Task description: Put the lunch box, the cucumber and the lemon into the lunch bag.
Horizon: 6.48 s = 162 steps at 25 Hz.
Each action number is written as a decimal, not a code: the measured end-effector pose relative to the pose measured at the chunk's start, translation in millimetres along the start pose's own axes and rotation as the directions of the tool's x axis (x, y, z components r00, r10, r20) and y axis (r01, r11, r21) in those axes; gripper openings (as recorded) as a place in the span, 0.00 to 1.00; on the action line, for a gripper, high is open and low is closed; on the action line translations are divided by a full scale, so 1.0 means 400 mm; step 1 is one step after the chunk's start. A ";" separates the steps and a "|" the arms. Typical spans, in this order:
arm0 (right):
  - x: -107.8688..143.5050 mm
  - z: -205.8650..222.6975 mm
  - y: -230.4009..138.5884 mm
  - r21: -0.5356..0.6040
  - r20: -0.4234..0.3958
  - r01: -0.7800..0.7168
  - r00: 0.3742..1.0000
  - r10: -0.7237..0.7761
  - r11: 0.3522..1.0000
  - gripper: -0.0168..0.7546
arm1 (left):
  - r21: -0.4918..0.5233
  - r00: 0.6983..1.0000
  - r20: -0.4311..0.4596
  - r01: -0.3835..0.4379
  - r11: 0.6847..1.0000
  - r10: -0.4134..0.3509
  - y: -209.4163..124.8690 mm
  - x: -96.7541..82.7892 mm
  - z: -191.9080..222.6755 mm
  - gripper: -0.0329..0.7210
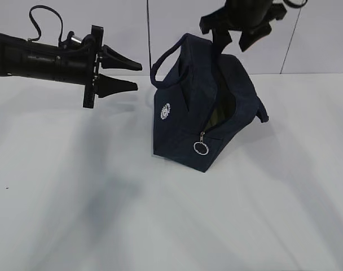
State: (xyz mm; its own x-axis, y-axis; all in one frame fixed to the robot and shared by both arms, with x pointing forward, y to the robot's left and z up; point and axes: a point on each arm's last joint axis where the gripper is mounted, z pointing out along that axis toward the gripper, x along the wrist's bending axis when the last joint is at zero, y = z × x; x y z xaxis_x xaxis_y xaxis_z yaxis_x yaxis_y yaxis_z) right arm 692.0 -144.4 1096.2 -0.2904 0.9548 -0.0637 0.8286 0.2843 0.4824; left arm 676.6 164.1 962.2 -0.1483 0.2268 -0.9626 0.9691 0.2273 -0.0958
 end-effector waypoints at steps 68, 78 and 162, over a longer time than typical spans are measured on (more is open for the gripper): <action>-0.080 -0.308 -0.278 0.059 0.064 -0.061 0.996 0.057 0.996 0.53 | 0.172 0.816 -0.260 -0.487 0.856 0.516 -0.097 -0.237 0.260 0.46; -0.080 -0.308 -0.278 0.057 0.064 -0.062 0.996 0.058 0.996 0.53 | 0.183 0.820 -0.264 -0.474 0.861 0.507 -0.107 -0.232 0.274 0.43; -0.056 -0.336 -0.382 -0.179 -0.042 -0.095 0.995 0.089 0.979 0.53 | 0.125 0.551 -0.599 -0.652 0.748 0.581 -0.130 -0.458 -0.155 0.43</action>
State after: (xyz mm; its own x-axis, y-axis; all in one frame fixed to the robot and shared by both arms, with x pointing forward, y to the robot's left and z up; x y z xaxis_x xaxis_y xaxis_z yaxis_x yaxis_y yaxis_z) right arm 507.5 -221.0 1141.5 -0.2350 0.9719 0.0162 0.7532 0.1716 0.6350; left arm 640.9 169.5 1159.2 0.3630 0.8245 -0.4342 0.8460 -0.0963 0.5245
